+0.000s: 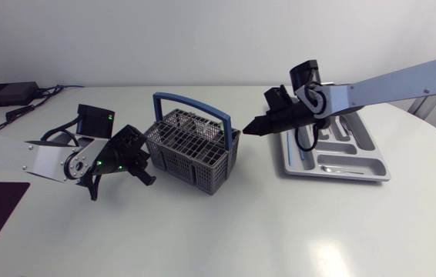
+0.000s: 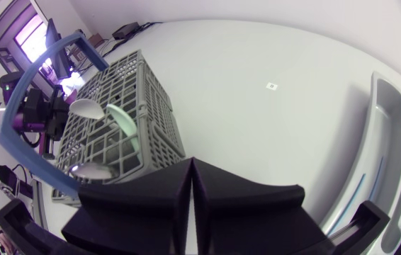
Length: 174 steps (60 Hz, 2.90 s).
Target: Unload the cutlery basket into the drawer organizer.
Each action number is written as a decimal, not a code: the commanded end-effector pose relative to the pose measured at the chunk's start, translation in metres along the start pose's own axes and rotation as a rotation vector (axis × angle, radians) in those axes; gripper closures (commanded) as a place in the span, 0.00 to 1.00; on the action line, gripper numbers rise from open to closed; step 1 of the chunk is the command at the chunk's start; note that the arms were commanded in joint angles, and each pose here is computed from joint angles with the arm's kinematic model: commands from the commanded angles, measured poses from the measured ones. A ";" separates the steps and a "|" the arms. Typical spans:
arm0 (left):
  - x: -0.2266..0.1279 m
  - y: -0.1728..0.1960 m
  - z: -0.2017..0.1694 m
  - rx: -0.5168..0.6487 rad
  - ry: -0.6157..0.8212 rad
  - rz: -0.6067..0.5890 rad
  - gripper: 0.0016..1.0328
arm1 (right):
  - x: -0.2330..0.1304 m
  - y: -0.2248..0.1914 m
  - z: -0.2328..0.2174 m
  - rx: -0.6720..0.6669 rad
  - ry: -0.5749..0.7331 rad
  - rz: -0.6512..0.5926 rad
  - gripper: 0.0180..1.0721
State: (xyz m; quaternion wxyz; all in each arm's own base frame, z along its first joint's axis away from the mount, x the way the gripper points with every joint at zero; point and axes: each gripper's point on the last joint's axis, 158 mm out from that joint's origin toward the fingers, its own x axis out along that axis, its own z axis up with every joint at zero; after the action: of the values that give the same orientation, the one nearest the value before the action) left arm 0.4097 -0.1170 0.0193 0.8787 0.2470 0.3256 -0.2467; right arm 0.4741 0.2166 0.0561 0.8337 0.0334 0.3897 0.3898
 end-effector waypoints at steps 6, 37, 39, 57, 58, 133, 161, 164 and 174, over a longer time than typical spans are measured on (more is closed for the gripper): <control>0.001 0.010 0.010 0.016 -0.025 0.019 0.82 | 0.013 0.003 0.026 0.011 -0.029 0.018 0.94; 0.030 0.029 0.048 -0.039 -0.085 -0.002 0.82 | -0.006 0.079 -0.029 0.005 0.085 0.168 0.94; 0.031 0.029 0.050 -0.040 -0.092 -0.011 0.82 | -0.008 0.085 -0.034 0.001 0.090 0.176 0.94; 0.041 0.026 0.059 -0.056 -0.091 -0.072 0.82 | -0.020 0.131 -0.064 -0.036 0.131 0.222 0.94; 0.042 0.026 0.060 -0.060 -0.094 -0.074 0.82 | -0.021 0.132 -0.066 -0.036 0.133 0.222 0.94; -0.109 -0.127 0.012 0.335 -0.104 -0.332 0.39 | 0.007 -0.006 0.036 -0.022 -0.081 -0.078 0.44; -0.064 -0.143 -0.015 0.349 -0.025 -0.383 0.82 | 0.071 -0.031 0.065 0.077 -0.036 0.052 0.92; -0.062 -0.137 -0.013 0.343 -0.028 -0.369 0.82 | 0.072 -0.021 0.065 0.075 -0.034 0.095 0.93; -0.058 -0.114 -0.015 0.330 -0.030 -0.320 0.82 | 0.069 0.009 0.055 0.064 0.016 0.215 0.94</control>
State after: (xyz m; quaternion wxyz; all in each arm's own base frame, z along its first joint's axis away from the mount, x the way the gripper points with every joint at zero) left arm 0.2955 -0.1903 0.0290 0.7854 0.3183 0.2952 -0.4411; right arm 0.5430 0.2731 0.0549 0.7978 0.0958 0.3942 0.4460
